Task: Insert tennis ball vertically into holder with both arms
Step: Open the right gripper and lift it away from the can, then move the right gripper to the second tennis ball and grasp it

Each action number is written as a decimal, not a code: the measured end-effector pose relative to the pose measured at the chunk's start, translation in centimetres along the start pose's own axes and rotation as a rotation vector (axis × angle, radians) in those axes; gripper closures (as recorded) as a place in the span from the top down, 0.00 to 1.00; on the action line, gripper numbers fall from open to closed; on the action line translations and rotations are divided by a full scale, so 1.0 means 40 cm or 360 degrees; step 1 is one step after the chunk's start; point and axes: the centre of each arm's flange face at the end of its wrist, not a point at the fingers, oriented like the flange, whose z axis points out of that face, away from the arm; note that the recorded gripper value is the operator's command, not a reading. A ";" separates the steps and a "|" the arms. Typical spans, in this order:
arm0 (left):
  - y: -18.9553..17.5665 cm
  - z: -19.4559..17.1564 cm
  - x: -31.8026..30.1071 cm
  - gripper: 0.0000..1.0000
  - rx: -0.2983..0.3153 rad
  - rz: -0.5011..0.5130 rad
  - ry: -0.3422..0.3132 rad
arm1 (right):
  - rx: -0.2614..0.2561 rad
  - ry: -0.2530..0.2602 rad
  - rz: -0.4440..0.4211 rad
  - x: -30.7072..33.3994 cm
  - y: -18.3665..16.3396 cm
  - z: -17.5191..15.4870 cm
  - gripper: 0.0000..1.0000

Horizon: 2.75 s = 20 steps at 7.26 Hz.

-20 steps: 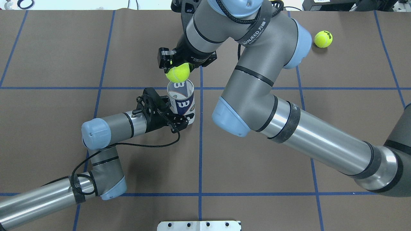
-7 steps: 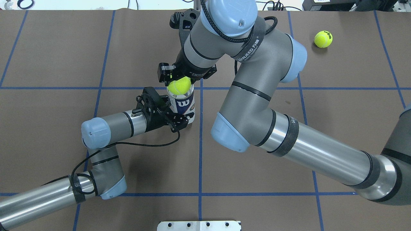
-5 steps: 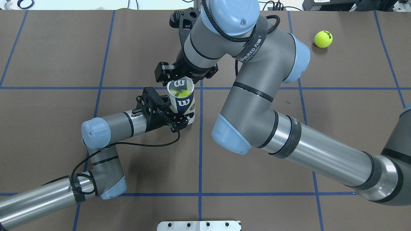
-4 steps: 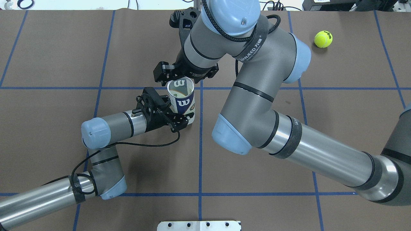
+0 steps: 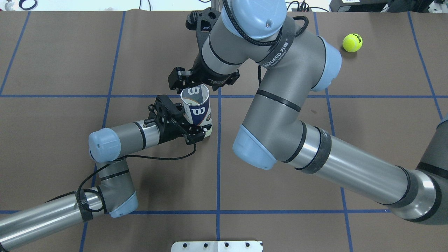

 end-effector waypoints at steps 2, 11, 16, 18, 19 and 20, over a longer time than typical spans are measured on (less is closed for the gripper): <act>0.000 0.000 0.000 0.92 -0.0001 0.0000 -0.0001 | 0.0001 -0.0001 0.0000 0.004 0.003 -0.002 0.98; 0.011 -0.008 -0.006 0.99 -0.0008 -0.0003 -0.0001 | 0.0007 0.0125 0.0069 0.173 0.007 -0.038 0.99; 0.000 -0.014 -0.001 0.99 0.0007 -0.0005 0.0007 | 0.0007 0.0454 -0.0018 0.532 -0.178 -0.029 0.99; 0.003 -0.014 -0.001 0.99 0.0005 -0.0003 0.0006 | -0.0022 0.0615 -0.0015 0.742 -0.275 -0.042 0.99; 0.004 -0.014 -0.001 0.99 0.0004 -0.0003 0.0007 | -0.0046 0.0687 -0.0005 0.852 -0.318 -0.053 0.99; 0.004 -0.014 0.000 0.99 0.0003 -0.0003 0.0007 | -0.0060 0.0740 0.0007 0.960 -0.353 -0.055 0.99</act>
